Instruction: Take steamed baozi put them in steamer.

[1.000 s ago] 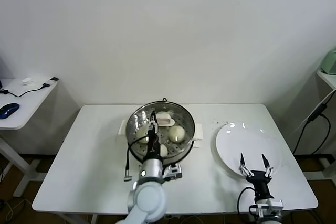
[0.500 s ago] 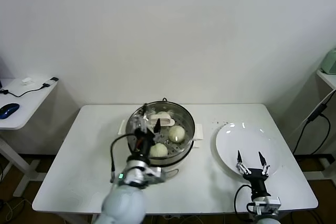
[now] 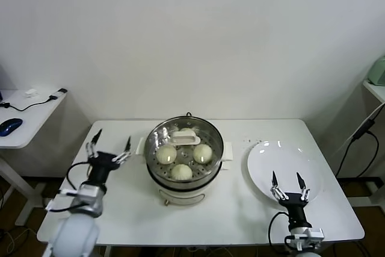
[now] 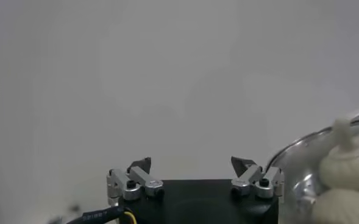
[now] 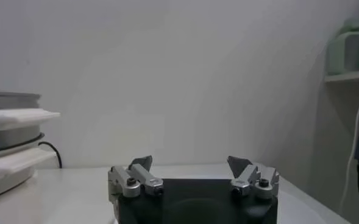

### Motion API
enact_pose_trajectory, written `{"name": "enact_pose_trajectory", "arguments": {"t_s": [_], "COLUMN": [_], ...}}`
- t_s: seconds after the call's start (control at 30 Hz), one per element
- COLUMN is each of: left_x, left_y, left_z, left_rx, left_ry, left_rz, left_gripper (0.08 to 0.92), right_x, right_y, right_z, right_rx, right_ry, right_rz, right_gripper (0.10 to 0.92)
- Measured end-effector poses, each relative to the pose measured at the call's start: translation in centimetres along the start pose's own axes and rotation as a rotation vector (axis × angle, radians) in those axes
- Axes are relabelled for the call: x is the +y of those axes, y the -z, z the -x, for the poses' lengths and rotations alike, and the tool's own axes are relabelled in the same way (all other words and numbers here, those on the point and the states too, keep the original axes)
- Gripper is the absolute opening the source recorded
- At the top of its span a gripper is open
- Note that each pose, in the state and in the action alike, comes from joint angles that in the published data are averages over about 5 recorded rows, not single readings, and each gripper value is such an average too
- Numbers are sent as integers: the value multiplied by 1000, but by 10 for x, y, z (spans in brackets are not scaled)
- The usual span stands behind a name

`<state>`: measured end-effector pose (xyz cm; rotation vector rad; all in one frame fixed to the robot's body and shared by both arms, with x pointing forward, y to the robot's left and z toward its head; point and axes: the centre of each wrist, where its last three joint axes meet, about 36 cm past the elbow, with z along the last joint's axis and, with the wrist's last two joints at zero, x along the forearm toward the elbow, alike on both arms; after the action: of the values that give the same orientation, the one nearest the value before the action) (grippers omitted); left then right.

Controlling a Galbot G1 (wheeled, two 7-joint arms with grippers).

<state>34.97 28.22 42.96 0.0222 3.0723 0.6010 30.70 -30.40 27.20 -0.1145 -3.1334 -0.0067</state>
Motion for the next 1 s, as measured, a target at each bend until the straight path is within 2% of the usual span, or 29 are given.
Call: {"name": "enact_pose_trajectory", "arguments": {"t_s": [0.2,0.47,0.67,1.0], "left_x": [19,20,16,13], "left_y": [-51,-107,-126,-142], "left_z": [-9,-24,-30,-38], "left_rx": [46,95,107,118], "left_ry": [5,10,15,20], "left_rz": [-147,-231,-263,-287], "left_gripper": [823,823,823,823], "right_x": [-2,-2,-1,-2], "right_y": [-3,-8,-10,-12], "right_z": [-1,-3,-3,-6], "right_rx": [-1,9,15,21], "right_ry": [1,10,15,18], "right_rz": [2,7,7,6], "right_gripper": [823,823,823,823]}}
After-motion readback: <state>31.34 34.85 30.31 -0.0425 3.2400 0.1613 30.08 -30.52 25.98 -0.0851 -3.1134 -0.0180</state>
